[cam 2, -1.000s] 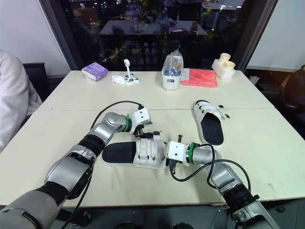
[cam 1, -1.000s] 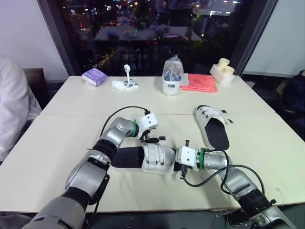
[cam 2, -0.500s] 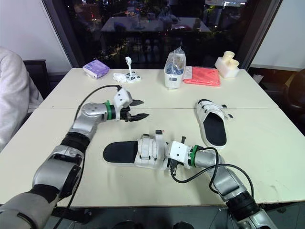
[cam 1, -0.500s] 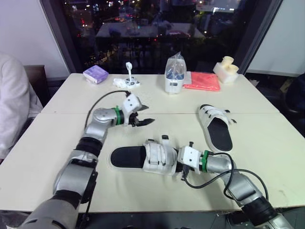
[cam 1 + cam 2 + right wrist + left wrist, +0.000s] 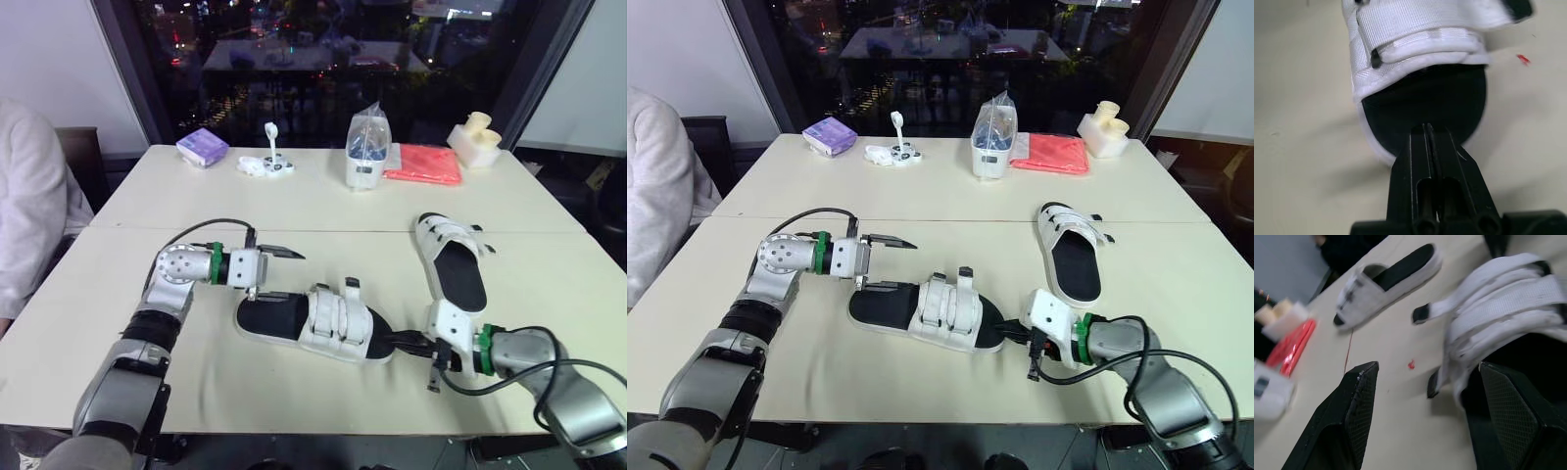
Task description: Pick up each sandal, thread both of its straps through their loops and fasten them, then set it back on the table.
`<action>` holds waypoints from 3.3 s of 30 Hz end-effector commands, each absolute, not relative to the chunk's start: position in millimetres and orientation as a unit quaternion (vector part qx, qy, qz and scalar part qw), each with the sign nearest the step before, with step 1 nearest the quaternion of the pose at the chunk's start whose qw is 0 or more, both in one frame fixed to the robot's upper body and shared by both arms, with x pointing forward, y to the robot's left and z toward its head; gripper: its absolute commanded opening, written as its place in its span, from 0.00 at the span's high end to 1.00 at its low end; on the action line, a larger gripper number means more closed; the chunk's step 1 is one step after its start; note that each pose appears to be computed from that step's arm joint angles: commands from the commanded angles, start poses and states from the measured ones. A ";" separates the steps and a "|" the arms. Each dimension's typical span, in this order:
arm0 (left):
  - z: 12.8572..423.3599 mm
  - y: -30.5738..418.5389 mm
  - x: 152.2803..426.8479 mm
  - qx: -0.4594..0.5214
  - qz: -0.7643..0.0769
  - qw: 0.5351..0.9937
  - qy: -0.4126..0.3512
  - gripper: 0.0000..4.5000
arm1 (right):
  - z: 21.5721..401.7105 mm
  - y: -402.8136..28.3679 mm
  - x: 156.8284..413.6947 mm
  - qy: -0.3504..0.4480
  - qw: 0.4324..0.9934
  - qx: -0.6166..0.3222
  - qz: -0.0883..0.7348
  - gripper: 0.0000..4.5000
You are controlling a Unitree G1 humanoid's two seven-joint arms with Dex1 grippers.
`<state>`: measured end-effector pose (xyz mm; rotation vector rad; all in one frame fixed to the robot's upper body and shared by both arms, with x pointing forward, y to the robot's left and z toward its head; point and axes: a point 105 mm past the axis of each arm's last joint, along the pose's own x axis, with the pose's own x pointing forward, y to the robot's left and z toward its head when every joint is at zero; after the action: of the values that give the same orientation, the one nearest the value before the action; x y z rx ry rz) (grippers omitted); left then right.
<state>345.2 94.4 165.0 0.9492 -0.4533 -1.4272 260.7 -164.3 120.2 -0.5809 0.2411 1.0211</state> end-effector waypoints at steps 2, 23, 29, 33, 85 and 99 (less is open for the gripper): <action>164.6 87.5 336.5 0.462 -0.632 0.572 -0.246 0.24 | 149.5 -169.8 254.1 0.084 0.836 -0.272 0.470 1.00; 145.2 19.6 309.3 0.523 -0.607 0.434 -0.412 0.43 | 177.7 -163.3 247.1 0.045 0.877 -0.228 0.420 1.00; 133.0 7.1 328.1 0.579 -0.562 0.432 -0.403 0.99 | 181.9 -160.3 235.9 0.063 0.878 -0.193 0.434 1.00; 138.1 5.9 359.7 0.630 -0.476 0.456 -0.410 0.99 | 179.2 -165.9 238.6 0.068 0.884 -0.207 0.414 1.00; 179.0 92.8 430.7 0.423 -0.362 0.830 -0.028 0.02 | 161.9 -152.0 260.4 0.060 0.869 -0.235 0.431 1.00; 204.3 105.5 329.4 0.068 -0.488 0.865 0.098 0.30 | 166.3 -156.0 260.9 0.059 0.867 -0.239 0.434 1.00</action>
<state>344.1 107.8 197.0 0.1740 0.2043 -0.9684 261.6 -154.0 156.0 -0.4817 0.1601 0.9131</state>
